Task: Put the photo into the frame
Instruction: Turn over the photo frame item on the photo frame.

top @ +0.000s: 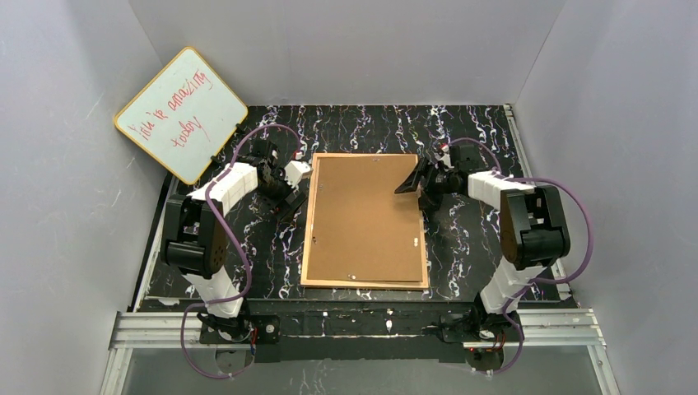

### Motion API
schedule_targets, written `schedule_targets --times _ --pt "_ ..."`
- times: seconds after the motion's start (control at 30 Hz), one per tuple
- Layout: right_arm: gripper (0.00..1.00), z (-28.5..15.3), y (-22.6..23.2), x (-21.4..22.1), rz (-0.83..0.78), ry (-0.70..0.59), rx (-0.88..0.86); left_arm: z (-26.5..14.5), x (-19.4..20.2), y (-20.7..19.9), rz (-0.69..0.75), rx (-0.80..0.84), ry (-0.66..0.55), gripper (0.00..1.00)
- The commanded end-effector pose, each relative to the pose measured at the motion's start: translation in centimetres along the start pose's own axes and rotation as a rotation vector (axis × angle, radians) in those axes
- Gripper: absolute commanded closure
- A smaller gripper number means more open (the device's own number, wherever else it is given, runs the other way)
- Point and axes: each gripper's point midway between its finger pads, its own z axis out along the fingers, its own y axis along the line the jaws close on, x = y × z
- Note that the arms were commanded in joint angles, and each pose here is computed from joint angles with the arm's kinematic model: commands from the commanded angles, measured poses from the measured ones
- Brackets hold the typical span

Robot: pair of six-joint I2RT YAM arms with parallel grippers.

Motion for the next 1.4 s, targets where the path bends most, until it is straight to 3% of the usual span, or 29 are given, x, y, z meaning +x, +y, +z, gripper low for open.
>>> schedule_targets --times 0.0,0.23,0.53,0.9,1.37 --pt "0.03 -2.0 1.6 -2.5 -0.093 -0.108 0.122 -1.2 -0.4 -0.4 -0.009 -0.018 -0.02 0.02" --pt "0.01 -2.3 3.6 -2.5 -0.171 -0.099 0.175 -1.1 -0.3 -0.4 -0.029 -0.014 -0.007 0.02" --pt "0.01 -0.6 3.6 -0.7 -0.135 -0.01 0.133 -1.0 0.1 -0.6 -0.027 -0.01 0.0 0.02" --pt "0.01 0.3 4.7 0.0 -0.136 0.01 0.136 1.3 0.9 -0.4 -0.066 -0.007 0.016 0.02" --pt "0.01 1.2 4.2 0.5 -0.224 0.0 0.44 0.4 0.6 -0.1 -0.053 -0.021 0.012 0.02"
